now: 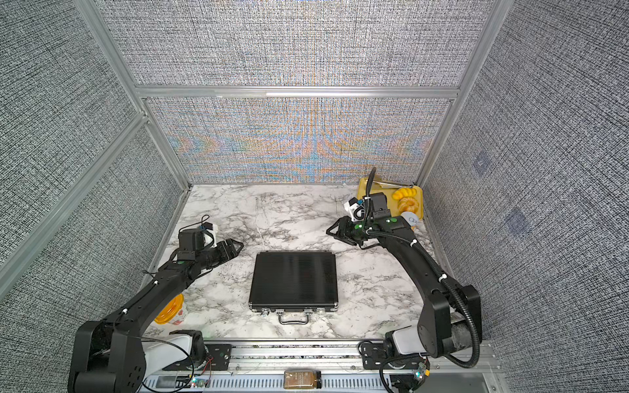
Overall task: Close the poker set cases
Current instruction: Close the lid of the poker set case, then adjust the poker set case at the center of the board.
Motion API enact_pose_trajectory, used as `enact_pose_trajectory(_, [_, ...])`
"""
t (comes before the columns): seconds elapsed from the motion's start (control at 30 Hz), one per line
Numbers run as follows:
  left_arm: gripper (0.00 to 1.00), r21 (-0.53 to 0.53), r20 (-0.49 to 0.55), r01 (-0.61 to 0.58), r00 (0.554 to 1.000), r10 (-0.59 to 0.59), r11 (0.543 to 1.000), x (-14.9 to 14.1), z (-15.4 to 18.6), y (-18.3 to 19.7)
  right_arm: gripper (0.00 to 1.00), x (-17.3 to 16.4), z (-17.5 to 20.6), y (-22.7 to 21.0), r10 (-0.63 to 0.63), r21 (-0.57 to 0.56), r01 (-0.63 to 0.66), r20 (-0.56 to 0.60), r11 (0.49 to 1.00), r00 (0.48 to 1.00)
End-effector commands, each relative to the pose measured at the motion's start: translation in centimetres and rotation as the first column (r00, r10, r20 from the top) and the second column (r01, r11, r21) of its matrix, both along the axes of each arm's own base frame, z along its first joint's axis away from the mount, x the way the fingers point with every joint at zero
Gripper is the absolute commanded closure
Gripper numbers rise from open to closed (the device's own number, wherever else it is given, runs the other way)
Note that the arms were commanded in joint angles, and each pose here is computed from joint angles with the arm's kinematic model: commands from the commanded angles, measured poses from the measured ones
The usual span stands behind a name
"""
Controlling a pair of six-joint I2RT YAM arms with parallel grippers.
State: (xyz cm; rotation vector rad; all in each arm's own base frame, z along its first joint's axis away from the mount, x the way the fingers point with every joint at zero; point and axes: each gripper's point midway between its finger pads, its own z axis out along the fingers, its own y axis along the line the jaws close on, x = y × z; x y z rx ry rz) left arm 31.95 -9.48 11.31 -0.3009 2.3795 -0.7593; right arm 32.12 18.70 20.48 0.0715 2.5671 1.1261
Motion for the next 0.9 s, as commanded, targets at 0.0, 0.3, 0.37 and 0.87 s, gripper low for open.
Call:
enact_pose_trajectory(0.0, [0.22,-0.031,-0.062,0.103,0.993,-0.105,0.994,-1.3,-0.8,-1.4,0.55,-1.5,-1.9,-1.1,-0.012,-0.075,0.008,-0.043,0.997,0.999])
enact_pose_trajectory(0.3, [0.21,-0.104,-0.081,0.172,0.980,-0.181,0.980,-4.7,-1.2,-3.0,0.47,-6.2,-8.1,-2.8,-0.041,-0.186,0.017,-0.122,0.982,0.992])
enact_pose_trajectory(0.37, [0.21,-0.109,-0.088,0.197,0.974,-0.207,0.974,-5.8,-1.2,-3.5,0.45,-6.9,-8.9,-2.6,-0.037,-0.171,0.016,-0.119,0.985,0.992])
enact_pose_trajectory(0.87, [0.23,-0.135,-0.163,0.274,0.942,-0.294,0.952,-12.6,-3.9,-7.3,0.38,-9.3,-14.0,-1.7,-0.061,-0.119,0.049,-0.094,0.992,0.994])
